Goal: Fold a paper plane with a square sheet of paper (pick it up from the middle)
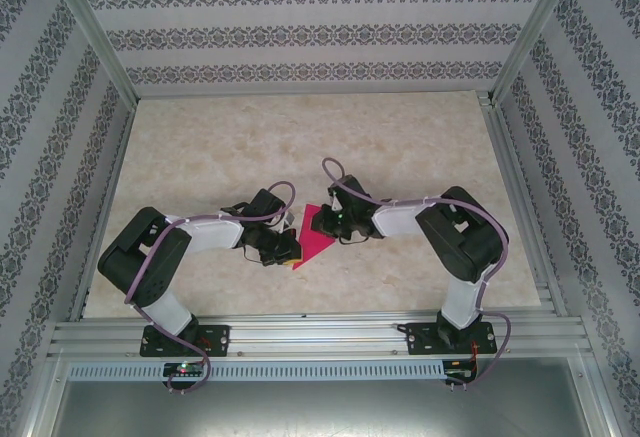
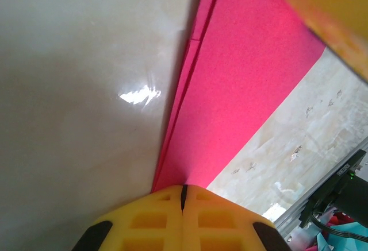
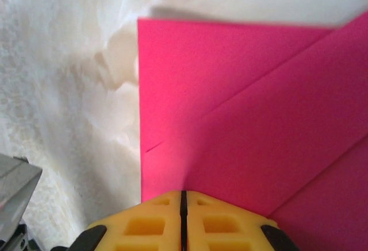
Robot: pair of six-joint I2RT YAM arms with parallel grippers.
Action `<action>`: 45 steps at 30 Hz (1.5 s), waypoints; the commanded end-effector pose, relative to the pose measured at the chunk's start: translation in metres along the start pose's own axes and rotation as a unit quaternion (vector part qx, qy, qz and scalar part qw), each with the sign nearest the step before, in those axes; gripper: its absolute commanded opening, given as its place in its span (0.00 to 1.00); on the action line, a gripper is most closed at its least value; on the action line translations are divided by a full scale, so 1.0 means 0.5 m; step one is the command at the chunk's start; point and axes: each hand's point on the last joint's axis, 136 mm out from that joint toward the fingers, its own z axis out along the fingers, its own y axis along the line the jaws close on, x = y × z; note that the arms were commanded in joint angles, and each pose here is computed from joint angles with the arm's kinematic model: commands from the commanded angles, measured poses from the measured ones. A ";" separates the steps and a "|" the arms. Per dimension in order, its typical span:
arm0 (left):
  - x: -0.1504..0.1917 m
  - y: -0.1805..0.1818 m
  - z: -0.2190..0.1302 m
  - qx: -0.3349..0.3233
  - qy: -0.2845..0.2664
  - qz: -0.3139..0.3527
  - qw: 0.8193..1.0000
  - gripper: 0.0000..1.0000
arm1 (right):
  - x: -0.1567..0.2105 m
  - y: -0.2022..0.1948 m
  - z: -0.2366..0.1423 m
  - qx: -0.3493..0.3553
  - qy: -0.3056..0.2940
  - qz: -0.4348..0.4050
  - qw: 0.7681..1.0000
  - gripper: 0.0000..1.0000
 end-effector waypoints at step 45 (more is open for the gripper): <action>0.138 0.101 -0.002 -0.071 0.115 -0.035 0.990 0.09 | 0.008 -0.123 0.024 0.062 -0.008 0.033 0.998 0.06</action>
